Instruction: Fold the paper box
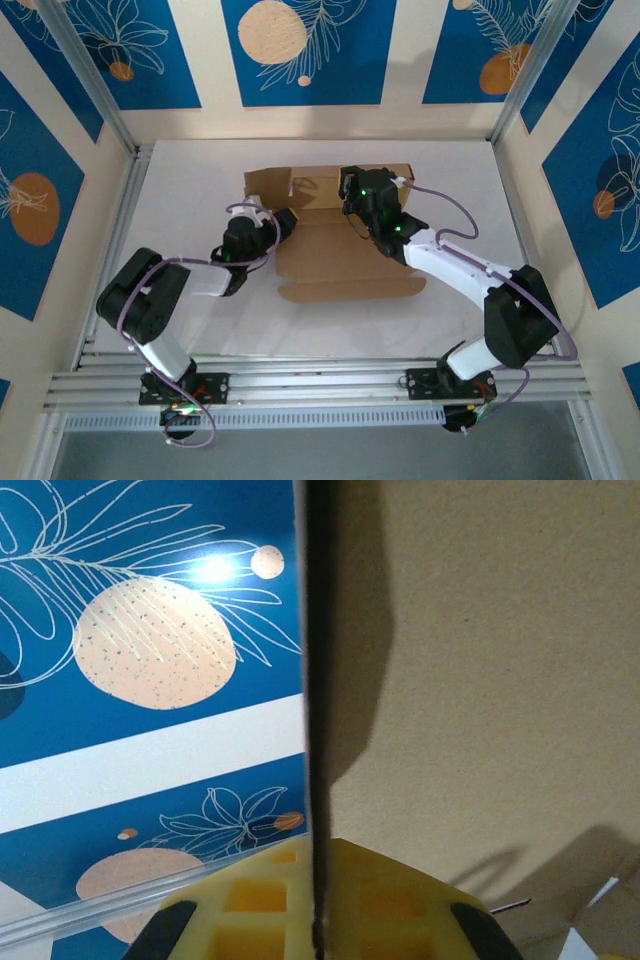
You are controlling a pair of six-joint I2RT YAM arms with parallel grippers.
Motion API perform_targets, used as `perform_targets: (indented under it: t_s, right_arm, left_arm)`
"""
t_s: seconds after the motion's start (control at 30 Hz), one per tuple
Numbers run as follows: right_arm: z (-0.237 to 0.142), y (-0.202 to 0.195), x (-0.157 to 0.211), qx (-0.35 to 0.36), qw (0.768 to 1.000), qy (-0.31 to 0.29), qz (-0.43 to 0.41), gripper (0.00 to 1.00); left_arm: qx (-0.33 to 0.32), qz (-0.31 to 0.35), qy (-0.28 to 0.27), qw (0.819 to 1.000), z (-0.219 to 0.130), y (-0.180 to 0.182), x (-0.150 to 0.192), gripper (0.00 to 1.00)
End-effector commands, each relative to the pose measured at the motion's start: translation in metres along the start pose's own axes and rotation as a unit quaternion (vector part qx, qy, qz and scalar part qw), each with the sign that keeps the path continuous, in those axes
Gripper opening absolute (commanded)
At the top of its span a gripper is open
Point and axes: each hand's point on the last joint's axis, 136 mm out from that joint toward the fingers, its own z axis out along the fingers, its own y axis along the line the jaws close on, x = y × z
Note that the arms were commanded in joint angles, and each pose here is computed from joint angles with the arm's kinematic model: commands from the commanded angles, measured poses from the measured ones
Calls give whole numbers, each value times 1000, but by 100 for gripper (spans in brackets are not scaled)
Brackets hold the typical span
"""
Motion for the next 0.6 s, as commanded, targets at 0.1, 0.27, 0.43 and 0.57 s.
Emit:
perform_targets:
  t_s: [0.1,0.27,0.43,0.57]
  right_arm:
    - [-8,19,7,-33,999,11,12,0]
    - [-3,13,10,-27,999,17,17,0]
    - [2,3,16,-13,1000,23,17,0]
    - [7,-8,23,0,999,34,16,0]
  left_arm:
    - [31,45,-29,998,-5,-29,-31,58]
    - [71,31,-23,997,-5,-44,-30,57]
    - [126,4,-6,992,0,-59,-20,54]
    - [157,9,13,987,4,-72,-13,54]
